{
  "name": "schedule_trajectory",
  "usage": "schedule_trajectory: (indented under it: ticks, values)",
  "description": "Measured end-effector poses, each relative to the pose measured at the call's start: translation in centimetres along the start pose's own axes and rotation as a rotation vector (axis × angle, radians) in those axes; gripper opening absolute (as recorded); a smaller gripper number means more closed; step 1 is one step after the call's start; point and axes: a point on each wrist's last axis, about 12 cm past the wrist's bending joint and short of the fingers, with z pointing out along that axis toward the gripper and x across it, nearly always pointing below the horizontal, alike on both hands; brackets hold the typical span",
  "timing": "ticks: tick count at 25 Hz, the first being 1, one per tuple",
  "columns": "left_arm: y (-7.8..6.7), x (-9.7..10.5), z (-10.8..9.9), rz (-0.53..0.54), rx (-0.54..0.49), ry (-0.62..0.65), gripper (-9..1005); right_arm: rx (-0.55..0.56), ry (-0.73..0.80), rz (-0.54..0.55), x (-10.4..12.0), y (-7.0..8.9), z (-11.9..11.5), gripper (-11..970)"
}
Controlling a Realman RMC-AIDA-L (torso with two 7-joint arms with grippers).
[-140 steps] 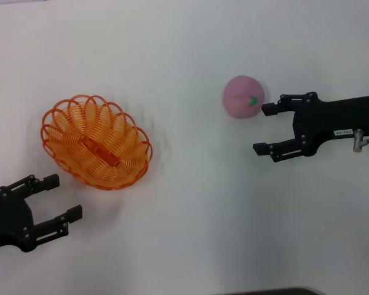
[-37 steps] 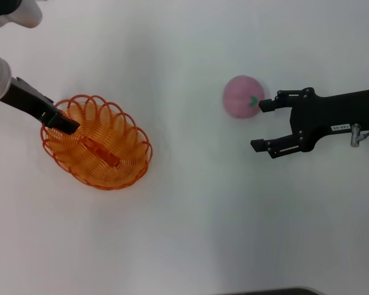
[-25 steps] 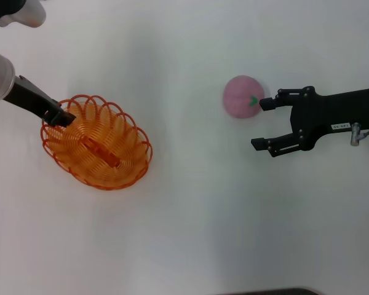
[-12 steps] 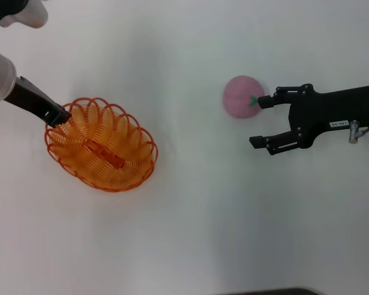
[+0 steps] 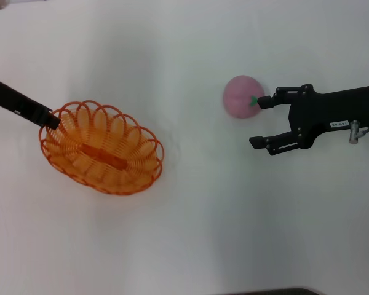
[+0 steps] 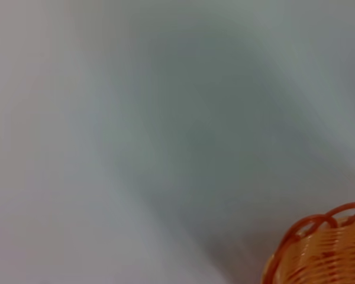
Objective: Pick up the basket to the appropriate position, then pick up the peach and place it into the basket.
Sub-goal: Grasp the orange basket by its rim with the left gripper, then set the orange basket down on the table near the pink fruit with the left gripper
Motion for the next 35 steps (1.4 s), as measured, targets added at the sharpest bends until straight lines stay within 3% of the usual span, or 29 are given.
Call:
schedule_trajectory:
  ticks: [13, 20, 35]
  values:
    - [0.6, 2.0, -1.2, -0.238, 0.284, -0.064, 47, -0.006, -0.003, -0.006, -0.3, -0.1, 0.1, 931]
    - [0.4, 3.2, -0.6, -0.365, 0.349, -0.114, 42, -0.001, -0.002, -0.01, -0.4, -0.2, 0.2, 931]
    - [-0.3, 6.9, 2.2, -0.567, 0.387, -0.225, 44, 0.001, -0.002, -0.012, -0.5, -0.3, 0.3, 931]
